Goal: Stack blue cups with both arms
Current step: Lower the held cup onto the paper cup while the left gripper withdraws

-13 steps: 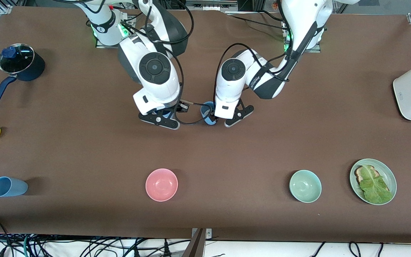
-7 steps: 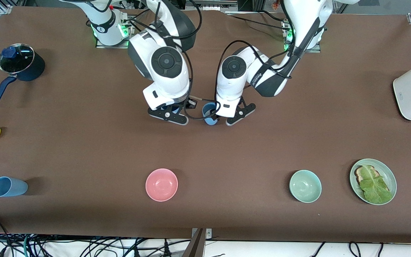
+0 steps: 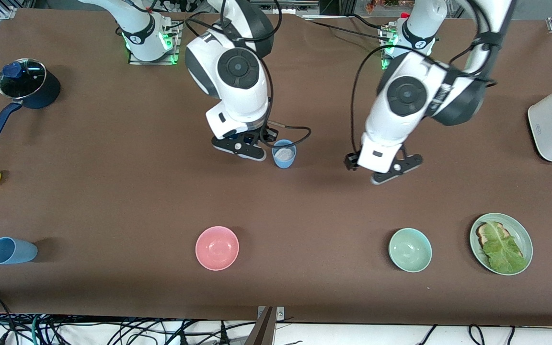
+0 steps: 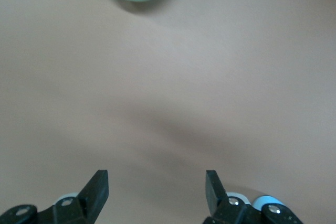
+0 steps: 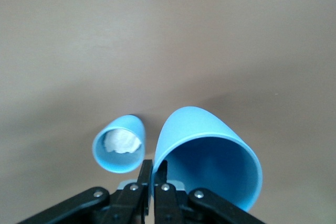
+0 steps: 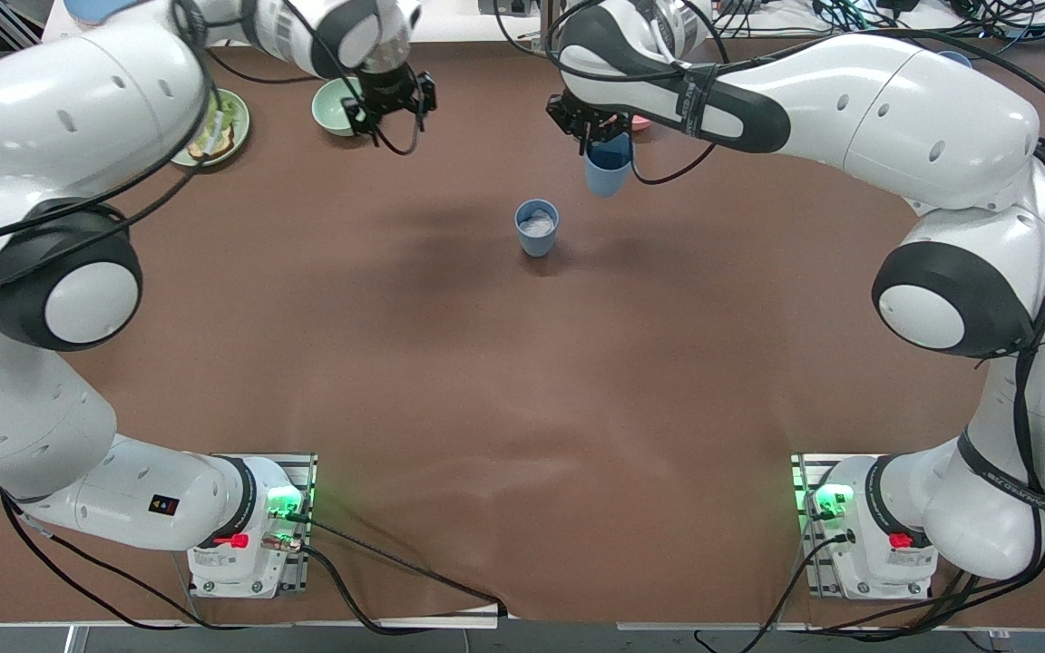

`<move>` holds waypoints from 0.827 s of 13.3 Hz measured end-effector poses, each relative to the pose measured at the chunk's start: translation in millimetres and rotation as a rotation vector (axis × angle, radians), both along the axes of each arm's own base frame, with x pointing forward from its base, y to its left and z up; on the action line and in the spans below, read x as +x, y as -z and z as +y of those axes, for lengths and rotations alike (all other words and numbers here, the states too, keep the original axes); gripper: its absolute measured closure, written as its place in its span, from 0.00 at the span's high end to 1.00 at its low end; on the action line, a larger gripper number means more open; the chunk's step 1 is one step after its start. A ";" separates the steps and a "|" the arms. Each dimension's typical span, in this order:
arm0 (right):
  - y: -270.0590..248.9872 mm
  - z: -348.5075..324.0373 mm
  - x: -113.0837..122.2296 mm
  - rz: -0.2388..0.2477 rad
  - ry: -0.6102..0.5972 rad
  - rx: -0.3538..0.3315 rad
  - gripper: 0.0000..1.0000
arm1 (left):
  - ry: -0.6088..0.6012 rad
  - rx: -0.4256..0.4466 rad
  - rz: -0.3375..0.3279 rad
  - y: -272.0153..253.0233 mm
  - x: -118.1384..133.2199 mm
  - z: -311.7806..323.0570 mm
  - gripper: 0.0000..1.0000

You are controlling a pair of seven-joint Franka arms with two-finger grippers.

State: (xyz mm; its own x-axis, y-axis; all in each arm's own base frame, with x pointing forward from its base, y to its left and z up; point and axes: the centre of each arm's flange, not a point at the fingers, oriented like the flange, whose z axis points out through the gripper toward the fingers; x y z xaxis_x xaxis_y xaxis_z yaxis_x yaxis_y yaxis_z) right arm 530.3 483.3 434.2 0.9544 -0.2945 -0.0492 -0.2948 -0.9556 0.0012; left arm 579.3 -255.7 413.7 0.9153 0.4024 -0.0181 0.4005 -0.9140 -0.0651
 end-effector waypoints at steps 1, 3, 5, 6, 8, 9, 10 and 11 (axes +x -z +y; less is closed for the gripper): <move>-1.6 9.0 -4.0 -0.018 -0.001 0.017 0.05 | 0.027 0.003 0.008 -10.1 3.3 16.7 0.84; -4.0 24.4 -7.3 -0.065 -0.010 0.063 0.05 | 0.082 0.003 0.022 -26.3 12.1 51.9 0.85; -0.8 37.6 -7.0 -0.100 -0.002 0.100 0.05 | 0.138 -0.001 0.034 -41.1 22.8 93.5 0.85; 3.7 43.5 -6.0 -0.107 0.006 0.110 0.05 | 0.164 -0.004 0.039 -47.5 27.7 114.2 0.87; 18.2 52.6 -2.4 -0.106 0.012 0.114 0.05 | 0.217 -0.012 0.049 -60.2 35.0 156.0 0.88; 24.5 55.2 -1.5 -0.103 0.012 0.111 0.05 | 0.243 -0.017 0.053 -66.7 35.9 173.1 0.89; 28.5 57.7 -2.2 -0.100 0.010 0.109 0.05 | 0.266 -0.027 0.059 -72.4 35.3 186.4 0.91; 31.7 61.1 -5.0 -0.096 0.006 0.106 0.05 | 0.285 -0.037 0.061 -78.5 33.9 197.6 0.91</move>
